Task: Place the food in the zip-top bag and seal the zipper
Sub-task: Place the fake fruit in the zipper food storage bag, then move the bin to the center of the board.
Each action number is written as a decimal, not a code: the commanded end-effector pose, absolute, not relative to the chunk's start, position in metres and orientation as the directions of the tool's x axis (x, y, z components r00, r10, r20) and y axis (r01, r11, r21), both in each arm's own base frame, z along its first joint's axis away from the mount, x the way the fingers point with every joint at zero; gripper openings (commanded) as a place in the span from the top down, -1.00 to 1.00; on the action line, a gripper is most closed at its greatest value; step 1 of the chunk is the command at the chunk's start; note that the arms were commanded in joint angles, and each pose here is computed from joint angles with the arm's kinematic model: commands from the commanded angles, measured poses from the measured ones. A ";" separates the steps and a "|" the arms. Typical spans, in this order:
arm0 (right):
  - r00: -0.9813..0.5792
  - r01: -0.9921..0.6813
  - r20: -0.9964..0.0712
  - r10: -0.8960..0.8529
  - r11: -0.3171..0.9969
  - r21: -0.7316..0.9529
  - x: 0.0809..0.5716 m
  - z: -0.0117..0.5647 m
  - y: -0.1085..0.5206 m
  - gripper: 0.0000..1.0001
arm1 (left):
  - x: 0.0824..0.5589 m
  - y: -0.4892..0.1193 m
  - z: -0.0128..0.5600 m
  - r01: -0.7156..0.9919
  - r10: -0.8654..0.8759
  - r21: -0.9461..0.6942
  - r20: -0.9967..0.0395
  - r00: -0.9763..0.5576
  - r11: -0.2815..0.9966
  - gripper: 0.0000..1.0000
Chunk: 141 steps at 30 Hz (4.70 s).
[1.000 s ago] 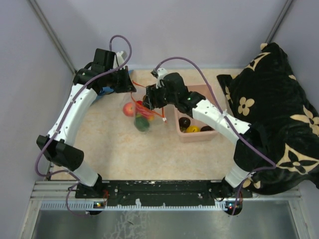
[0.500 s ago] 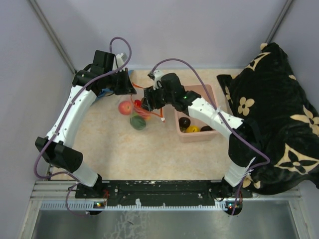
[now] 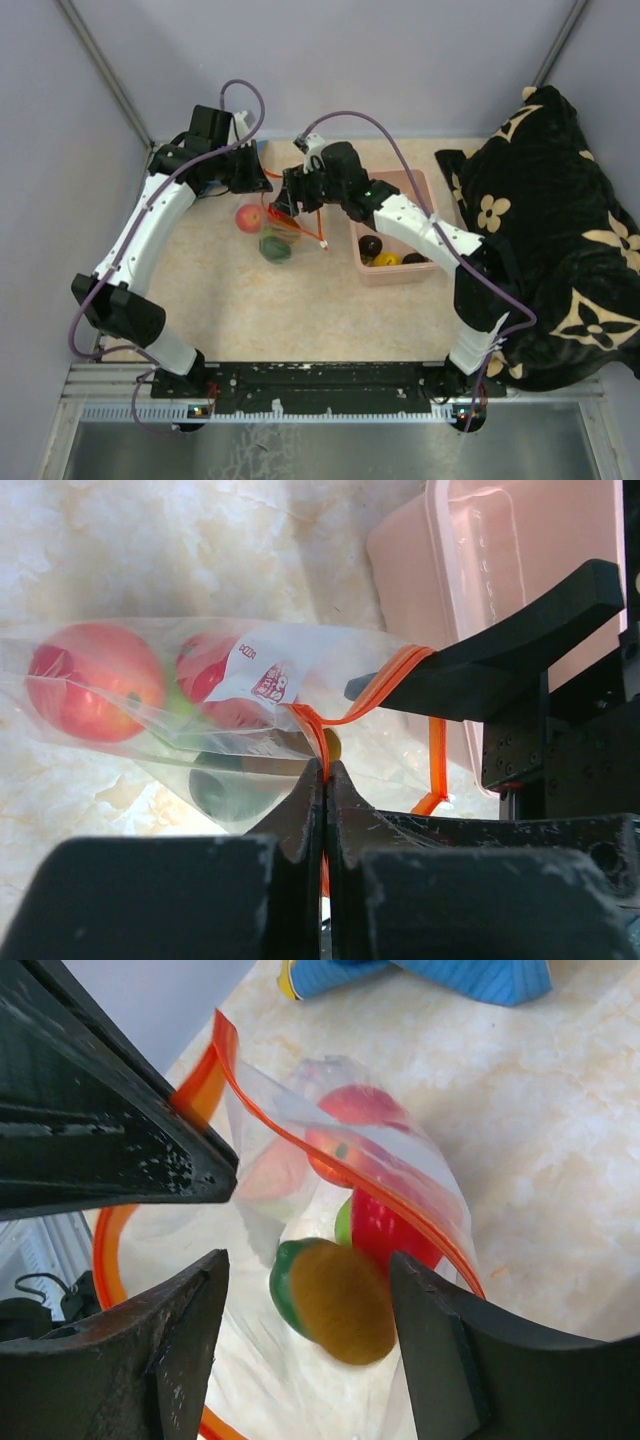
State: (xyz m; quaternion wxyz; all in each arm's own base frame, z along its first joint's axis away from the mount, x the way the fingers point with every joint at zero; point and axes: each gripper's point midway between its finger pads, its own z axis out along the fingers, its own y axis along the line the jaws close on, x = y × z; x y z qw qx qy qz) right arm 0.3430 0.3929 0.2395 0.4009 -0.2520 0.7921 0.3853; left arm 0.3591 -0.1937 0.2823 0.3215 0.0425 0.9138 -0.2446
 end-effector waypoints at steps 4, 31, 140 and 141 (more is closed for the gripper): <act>-0.521 -0.733 -0.853 0.019 0.502 0.458 0.352 0.276 0.416 -0.32 | 0.360 -0.185 0.290 0.210 -0.141 -0.439 -0.641 -0.754 0.874 1.00; -0.641 -0.370 -0.763 -0.080 0.904 0.216 0.375 0.226 0.239 -0.45 | 0.373 -0.140 0.261 0.099 -0.233 -0.459 -0.612 -0.756 0.883 1.00; -0.877 -0.168 -0.422 -0.230 0.969 -0.179 0.303 0.139 0.112 -0.65 | 0.395 -0.102 0.257 0.061 -0.271 -0.475 -0.597 -0.755 0.878 1.00; -0.866 -0.154 -0.448 -0.223 0.970 -0.187 0.311 0.138 0.112 -0.66 | 0.394 -0.102 0.256 0.059 -0.272 -0.475 -0.597 -0.755 0.878 1.00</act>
